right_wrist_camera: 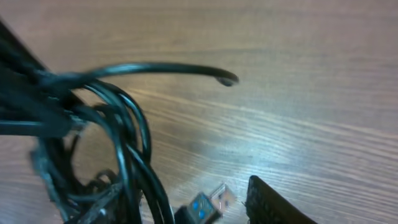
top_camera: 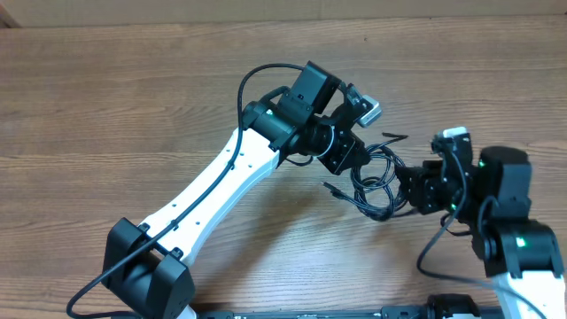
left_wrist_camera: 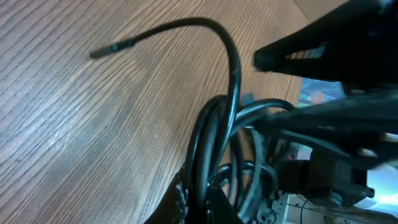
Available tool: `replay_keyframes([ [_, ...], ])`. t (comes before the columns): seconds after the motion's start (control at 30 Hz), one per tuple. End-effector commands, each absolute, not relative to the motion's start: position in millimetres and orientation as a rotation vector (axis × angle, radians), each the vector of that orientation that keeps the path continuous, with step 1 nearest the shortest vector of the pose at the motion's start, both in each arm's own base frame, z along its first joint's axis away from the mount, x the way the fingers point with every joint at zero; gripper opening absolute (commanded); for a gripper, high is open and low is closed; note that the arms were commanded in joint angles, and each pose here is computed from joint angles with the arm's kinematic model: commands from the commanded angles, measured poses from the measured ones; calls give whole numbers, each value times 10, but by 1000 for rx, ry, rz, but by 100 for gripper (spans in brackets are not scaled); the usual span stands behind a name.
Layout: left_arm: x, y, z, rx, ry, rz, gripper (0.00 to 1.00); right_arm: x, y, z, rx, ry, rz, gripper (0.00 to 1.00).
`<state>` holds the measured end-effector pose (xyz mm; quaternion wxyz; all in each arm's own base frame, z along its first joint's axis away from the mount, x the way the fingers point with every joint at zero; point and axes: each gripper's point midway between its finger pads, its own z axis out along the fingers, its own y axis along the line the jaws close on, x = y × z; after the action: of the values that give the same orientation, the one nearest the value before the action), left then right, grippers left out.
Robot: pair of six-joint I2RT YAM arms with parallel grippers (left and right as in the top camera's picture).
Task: Untangle cables
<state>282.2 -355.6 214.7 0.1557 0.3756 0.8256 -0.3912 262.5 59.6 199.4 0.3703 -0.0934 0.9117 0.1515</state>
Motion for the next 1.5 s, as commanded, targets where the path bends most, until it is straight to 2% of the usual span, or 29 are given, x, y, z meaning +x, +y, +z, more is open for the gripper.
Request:
replay_keyframes([
  [0.0, 2823, -3598, 2270, 1076, 2333, -1164, 4, 2728, 544, 1919, -228, 2382, 358, 50],
  [0.33, 2801, -3594, 2357, 1074, 2306, -1264, 4, 2803, 473, 1778, -204, 2433, 315, 49],
  [0.53, 2650, -3573, 2454, 1121, 2273, -1418, 4, 2850, 15, 1731, 81, 2460, 43, 50],
  [0.7, 2648, -3435, 2366, 1133, 2317, -1384, 4, 2842, -229, 1743, 278, 2436, -84, 52],
  [0.93, 2718, -3179, 2217, 1100, 2418, -1296, 4, 2855, -326, 1774, 359, 2404, -129, 54],
  [1.3, 2439, -2768, 1955, 1367, 2487, -1131, 4, 2950, -340, 1861, 366, 2350, -127, 58],
  [1.47, 2432, -2717, 1913, 1377, 2516, -1089, 4, 2997, -340, 1906, 366, 2323, -121, 59],
])
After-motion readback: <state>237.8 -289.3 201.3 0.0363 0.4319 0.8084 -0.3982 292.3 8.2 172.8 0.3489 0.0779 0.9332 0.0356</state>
